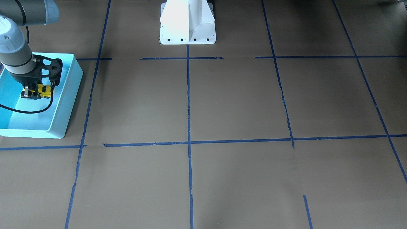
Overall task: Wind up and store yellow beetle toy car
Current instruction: 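Carry the car over the light-blue bin, lower it and open the right gripper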
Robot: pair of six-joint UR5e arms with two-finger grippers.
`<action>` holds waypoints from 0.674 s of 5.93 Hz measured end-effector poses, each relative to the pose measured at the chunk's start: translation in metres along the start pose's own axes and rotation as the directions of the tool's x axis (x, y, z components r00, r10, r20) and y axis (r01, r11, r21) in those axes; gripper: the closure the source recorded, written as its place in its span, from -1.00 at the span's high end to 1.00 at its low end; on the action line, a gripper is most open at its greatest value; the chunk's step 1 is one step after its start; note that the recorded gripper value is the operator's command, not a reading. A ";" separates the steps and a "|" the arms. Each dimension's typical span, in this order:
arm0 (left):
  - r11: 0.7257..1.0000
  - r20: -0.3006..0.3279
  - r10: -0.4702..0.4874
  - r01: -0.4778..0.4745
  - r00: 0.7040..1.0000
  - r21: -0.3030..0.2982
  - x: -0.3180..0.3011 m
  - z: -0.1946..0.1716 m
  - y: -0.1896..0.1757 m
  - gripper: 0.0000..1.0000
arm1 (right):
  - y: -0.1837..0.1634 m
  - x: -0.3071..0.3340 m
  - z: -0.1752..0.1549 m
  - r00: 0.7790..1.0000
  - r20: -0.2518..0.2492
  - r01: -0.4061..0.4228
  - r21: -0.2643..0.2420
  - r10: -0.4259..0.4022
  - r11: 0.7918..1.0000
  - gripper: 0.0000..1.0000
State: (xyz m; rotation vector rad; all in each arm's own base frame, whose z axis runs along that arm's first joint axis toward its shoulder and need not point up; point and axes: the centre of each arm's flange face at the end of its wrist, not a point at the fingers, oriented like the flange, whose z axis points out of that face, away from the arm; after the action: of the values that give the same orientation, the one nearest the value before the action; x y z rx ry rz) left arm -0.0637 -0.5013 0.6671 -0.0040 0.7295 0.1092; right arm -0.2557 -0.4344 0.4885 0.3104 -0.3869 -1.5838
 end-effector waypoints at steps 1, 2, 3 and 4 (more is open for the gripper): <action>1.000 -0.002 0.010 -0.010 1.000 0.013 0.000 0.000 0.000 0.99 | -0.001 0.005 0.013 1.000 0.006 -0.005 -0.004 0.005 1.000 -0.45; 0.999 0.000 0.030 -0.030 1.000 0.040 0.001 0.000 -0.001 0.99 | -0.003 0.009 0.026 1.000 0.008 -0.008 -0.004 0.008 1.000 -0.44; 0.997 0.002 0.043 -0.043 0.999 0.058 0.001 -0.001 -0.001 0.99 | -0.006 0.011 0.035 1.000 0.013 -0.006 -0.004 0.006 1.000 -0.25; 0.997 0.002 0.043 -0.043 0.999 0.062 0.000 0.000 -0.001 0.98 | -0.009 0.011 0.038 1.000 0.017 -0.002 -0.001 0.002 1.000 0.22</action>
State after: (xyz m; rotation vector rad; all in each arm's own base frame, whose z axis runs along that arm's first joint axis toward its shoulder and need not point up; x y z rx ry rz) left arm -0.0632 -0.5023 0.6672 0.0709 0.7321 0.1279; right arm -0.2811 -0.4429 0.5194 0.2965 -0.3995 -1.5856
